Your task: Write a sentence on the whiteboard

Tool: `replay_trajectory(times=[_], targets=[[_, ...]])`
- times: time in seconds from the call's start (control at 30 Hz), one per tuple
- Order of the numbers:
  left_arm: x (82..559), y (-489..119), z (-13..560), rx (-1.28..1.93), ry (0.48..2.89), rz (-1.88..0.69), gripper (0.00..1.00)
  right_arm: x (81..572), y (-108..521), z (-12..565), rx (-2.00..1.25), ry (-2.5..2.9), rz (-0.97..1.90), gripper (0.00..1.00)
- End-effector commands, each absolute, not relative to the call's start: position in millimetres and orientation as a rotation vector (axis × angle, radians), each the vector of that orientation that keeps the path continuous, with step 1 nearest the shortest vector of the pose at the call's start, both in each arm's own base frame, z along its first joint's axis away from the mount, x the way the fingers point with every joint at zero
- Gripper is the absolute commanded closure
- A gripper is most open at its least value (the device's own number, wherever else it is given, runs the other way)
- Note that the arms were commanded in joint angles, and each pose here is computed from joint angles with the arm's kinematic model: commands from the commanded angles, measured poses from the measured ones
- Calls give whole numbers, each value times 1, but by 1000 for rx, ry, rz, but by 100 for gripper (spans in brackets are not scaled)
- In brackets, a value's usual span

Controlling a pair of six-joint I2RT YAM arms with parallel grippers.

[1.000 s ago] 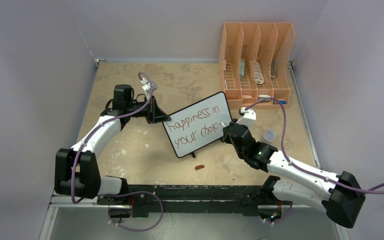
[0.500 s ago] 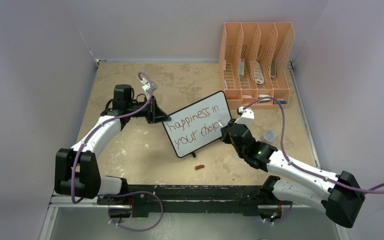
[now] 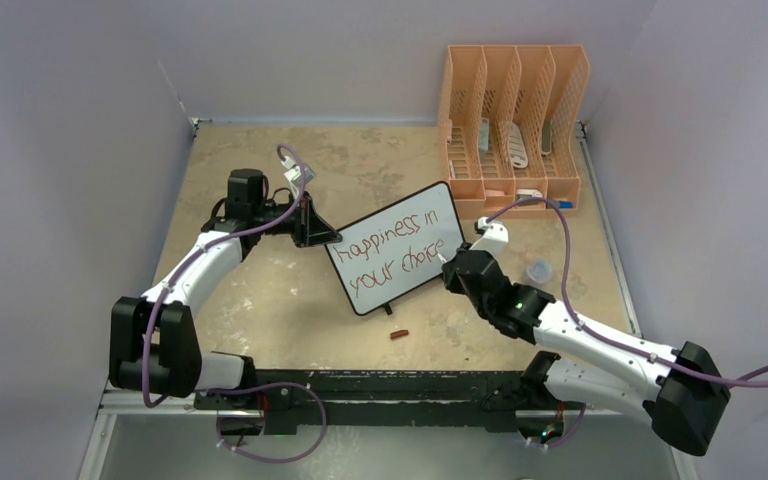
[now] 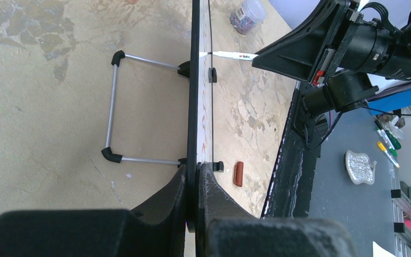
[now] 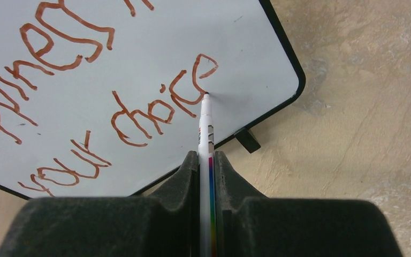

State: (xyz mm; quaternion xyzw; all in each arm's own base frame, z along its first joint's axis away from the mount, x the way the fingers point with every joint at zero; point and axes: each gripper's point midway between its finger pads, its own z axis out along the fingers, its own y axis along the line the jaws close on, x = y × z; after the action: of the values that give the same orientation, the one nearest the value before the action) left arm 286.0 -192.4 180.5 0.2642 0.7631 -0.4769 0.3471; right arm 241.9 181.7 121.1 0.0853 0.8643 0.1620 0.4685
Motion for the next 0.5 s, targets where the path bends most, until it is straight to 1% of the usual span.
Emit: replay_trajectory(times=[0.0, 0.23, 0.47], targets=[[300, -178, 156, 633, 2073, -1081, 100, 246, 172, 126, 281, 2099, 355, 100], [300, -178, 157, 635, 2070, -1079, 100, 252, 167, 126, 307, 2078, 303, 100], [300, -178, 157, 634, 2070, -1077, 100, 251, 158, 150, 333, 1995, 346, 100]])
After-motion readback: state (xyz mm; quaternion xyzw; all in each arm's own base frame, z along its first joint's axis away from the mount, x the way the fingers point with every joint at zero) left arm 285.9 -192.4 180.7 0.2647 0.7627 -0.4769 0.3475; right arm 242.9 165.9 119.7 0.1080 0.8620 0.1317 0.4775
